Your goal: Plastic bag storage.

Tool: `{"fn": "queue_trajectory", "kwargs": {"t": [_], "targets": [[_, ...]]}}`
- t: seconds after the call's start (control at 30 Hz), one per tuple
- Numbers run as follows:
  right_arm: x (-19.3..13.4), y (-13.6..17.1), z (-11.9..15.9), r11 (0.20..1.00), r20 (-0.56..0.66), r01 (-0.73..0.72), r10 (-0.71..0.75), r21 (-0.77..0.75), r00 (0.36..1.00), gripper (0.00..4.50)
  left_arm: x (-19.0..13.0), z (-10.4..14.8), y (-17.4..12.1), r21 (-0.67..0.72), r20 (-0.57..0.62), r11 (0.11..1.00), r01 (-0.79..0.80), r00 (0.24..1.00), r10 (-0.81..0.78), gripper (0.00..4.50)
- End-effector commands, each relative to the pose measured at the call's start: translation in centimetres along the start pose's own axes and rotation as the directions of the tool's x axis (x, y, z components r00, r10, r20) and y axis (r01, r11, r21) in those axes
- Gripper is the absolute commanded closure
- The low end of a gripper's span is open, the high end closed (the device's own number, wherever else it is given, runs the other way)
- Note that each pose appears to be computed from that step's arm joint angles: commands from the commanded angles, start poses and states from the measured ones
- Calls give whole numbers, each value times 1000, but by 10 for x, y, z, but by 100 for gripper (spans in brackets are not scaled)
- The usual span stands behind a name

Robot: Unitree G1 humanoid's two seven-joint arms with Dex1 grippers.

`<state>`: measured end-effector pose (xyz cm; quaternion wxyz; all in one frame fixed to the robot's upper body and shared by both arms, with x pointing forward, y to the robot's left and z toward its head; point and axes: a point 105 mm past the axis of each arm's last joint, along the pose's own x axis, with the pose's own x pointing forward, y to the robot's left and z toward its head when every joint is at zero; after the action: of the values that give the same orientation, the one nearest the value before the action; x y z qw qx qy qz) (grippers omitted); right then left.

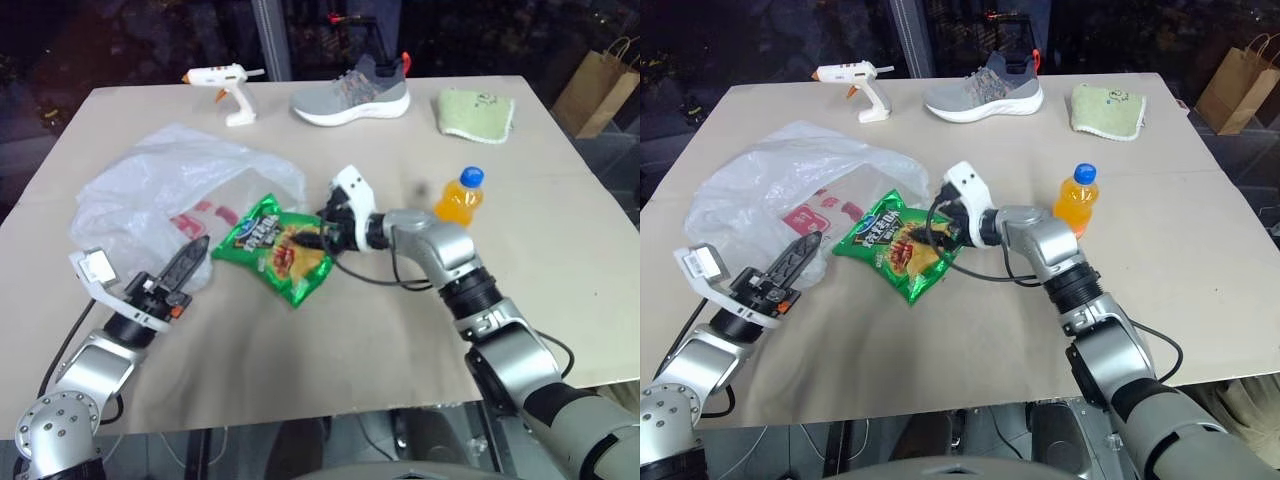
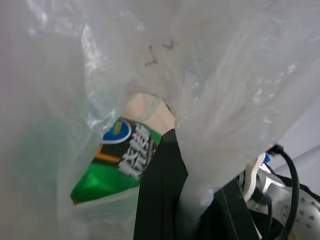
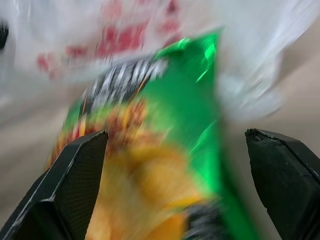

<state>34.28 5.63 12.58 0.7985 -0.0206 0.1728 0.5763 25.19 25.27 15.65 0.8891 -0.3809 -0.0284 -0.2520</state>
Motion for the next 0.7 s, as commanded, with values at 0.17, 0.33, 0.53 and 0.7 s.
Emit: {"fn": "queue_trajectory", "kwargs": {"t": [0.17,0.33,0.53,0.7], "targets": [[-2,23,0,996,-9,-84,84,-41,996,290,1,-3,0,3,-4,1000,21,1000,-21,450],[-23,21,13,994,55,-112,113,-18,992,440,7,-5,-3,3,-21,999,47,999,-47,450],[-93,25,35,972,191,-232,222,33,956,440,33,-13,-16,-20,-64,988,152,986,-153,450],[-141,18,46,974,281,-219,193,63,940,440,67,-30,-43,-74,-155,945,318,932,-326,450]]}}
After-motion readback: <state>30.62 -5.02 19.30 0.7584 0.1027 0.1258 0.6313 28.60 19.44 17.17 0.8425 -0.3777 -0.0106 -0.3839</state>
